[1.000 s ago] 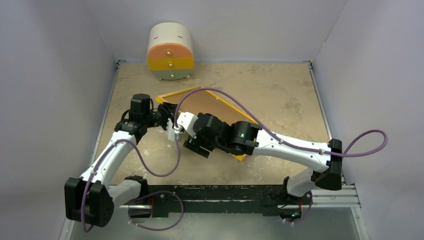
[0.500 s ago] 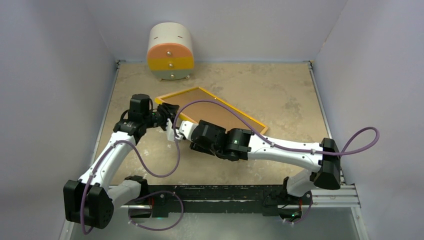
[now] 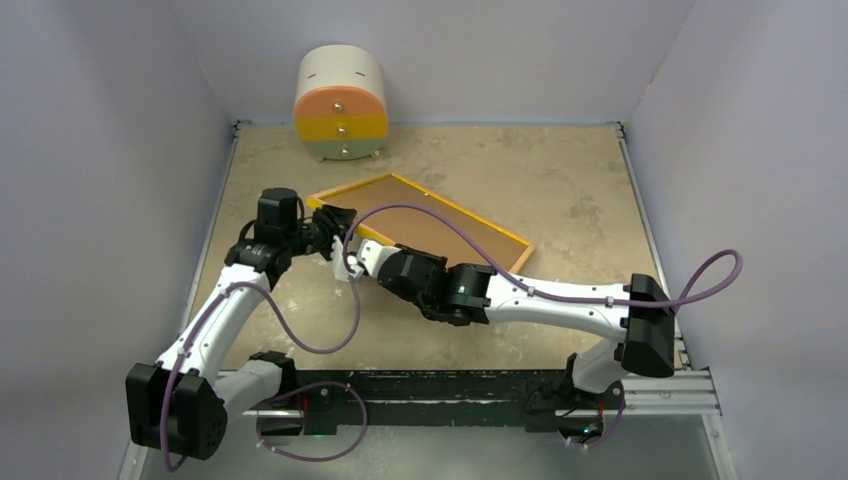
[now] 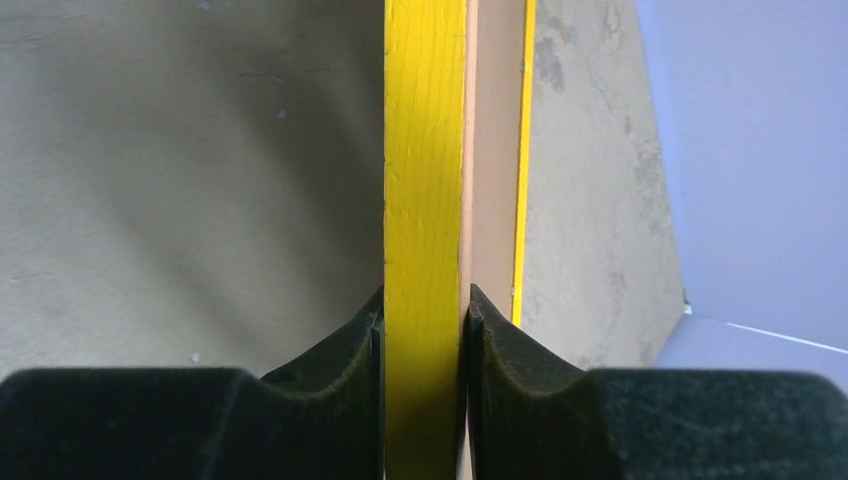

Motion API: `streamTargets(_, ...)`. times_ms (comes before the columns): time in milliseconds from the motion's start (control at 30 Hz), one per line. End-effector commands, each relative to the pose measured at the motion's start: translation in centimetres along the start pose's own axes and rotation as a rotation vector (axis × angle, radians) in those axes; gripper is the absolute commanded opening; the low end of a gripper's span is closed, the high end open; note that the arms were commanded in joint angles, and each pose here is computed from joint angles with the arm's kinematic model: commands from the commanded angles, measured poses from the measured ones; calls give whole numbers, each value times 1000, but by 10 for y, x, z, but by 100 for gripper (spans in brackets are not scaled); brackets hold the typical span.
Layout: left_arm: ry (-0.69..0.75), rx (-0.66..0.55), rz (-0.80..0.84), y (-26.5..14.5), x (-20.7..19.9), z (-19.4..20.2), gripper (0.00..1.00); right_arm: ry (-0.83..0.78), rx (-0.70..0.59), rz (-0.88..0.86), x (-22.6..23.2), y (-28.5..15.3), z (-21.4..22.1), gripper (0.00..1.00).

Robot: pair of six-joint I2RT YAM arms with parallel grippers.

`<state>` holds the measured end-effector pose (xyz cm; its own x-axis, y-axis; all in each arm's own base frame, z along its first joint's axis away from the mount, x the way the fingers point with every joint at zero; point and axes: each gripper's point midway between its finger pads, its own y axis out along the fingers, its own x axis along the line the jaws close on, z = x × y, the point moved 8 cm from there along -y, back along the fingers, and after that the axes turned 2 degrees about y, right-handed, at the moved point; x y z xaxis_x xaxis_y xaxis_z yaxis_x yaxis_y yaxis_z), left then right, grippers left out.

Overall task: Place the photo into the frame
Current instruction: Turn over the photo frame at the center of the board.

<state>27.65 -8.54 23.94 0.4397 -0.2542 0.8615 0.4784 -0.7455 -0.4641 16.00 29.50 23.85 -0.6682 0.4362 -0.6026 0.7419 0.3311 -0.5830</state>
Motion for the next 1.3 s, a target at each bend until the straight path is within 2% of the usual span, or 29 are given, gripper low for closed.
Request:
streamTargets(0, 50, -71, -155, -17, 45, -17, 6, 19, -55, 143, -17, -2, -14, 17)
streamTargets(33, 50, -73, -157, -18, 45, -18, 11, 36, -67, 163, -21, -4, -18, 14)
streamTargets(67, 48, -76, -161, -18, 46, -19, 24, 56, -84, 173, -26, -8, -22, 11)
streamTargets(133, 35, -80, -168, -20, 47, -20, 64, 96, -121, 172, -33, -16, -30, 8)
streamTargets(167, 27, -81, -172, -21, 48, -21, 74, 117, -141, 166, -37, -21, -34, 7)
streamTargets(233, -21, -80, -188, -25, 53, -23, 81, 160, -163, 152, -44, -29, -41, 6)
streamTargets(433, -334, -66, -252, -45, 90, -25, 88, 309, -180, 89, -65, -52, -59, 3)
streamTargets(600, -517, -71, -338, -68, 119, -23, 90, 458, -172, 28, -93, -66, -66, 3)
streamTargets(700, -635, -27, -410, -78, 130, -11, 91, 594, -150, -20, -113, -64, -58, 4)
streamTargets(800, -765, 8, -412, -88, 139, 4, 92, 734, -134, -79, -133, -54, -39, 3)
streamTargets(933, -926, 50, -296, -79, 132, 25, 93, 896, -118, -96, -152, -42, -10, 2)
streamTargets(1100, -987, 90, -161, -68, 112, 33, 94, 1068, -97, -85, -169, -40, 26, 2)
streamTargets(1267, -1044, 138, -13, -55, 80, 43, 95, 1230, -78, -149, -173, -32, 65, 2)
